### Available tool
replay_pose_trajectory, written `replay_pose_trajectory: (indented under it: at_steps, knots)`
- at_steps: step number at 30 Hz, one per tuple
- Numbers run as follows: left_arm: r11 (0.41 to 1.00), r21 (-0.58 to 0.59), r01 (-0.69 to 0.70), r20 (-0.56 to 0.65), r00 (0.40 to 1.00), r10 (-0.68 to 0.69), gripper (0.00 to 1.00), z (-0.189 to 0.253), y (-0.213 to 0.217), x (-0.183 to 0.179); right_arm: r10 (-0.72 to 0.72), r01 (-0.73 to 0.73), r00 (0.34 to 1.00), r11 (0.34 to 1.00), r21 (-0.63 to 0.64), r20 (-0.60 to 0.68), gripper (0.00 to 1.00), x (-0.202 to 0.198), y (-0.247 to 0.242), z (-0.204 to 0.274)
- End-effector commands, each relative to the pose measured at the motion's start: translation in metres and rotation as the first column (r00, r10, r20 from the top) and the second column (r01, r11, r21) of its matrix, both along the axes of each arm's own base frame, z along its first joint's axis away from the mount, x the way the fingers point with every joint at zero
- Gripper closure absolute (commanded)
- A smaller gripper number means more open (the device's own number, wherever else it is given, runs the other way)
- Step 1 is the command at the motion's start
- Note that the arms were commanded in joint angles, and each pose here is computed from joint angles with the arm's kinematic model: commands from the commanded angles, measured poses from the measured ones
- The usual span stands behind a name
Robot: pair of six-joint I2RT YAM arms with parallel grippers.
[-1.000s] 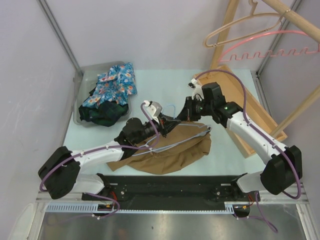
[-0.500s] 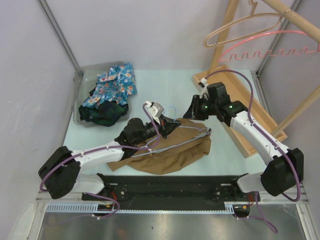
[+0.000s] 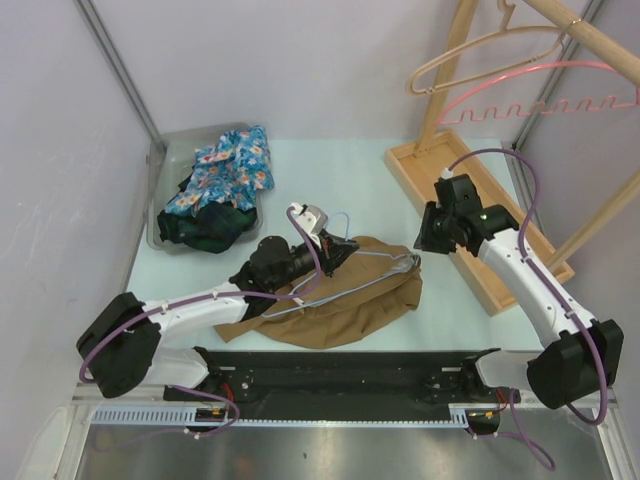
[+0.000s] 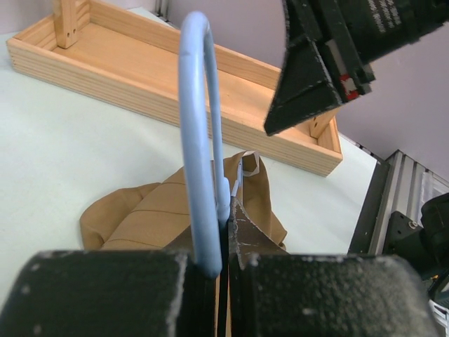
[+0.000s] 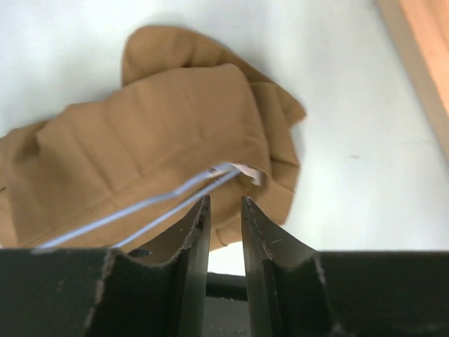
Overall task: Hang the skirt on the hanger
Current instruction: Place skirt on hanger
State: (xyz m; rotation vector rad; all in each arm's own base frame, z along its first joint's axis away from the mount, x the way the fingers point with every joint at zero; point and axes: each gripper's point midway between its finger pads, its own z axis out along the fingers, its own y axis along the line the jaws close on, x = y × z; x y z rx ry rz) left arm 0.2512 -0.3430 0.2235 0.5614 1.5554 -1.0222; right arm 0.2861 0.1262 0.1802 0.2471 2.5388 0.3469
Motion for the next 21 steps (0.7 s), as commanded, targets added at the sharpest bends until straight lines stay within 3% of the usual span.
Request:
replay_pose_trajectory:
  at_steps: [1, 12, 21]
  knots:
    - [0.999, -0.045, -0.030, 0.059, 0.998, 0.032, 1.00, 0.024, 0.004, 0.001, -0.050, 0.049, 0.999, 0.996, -0.076, -0.005, 0.72, -0.013, -0.023, -0.002]
    - [0.998, -0.069, -0.005, 0.072, 0.997, 0.010, 1.00, 0.034, 0.002, -0.003, -0.002, 0.002, 1.000, 0.996, -0.094, 0.004, 0.74, -0.008, -0.015, -0.013]
    - [0.997, -0.074, 0.009, 0.072, 0.997, -0.003, 1.00, 0.036, 0.000, -0.004, 0.030, -0.023, 0.999, 0.987, -0.161, 0.041, 0.69, 0.010, -0.002, -0.024]
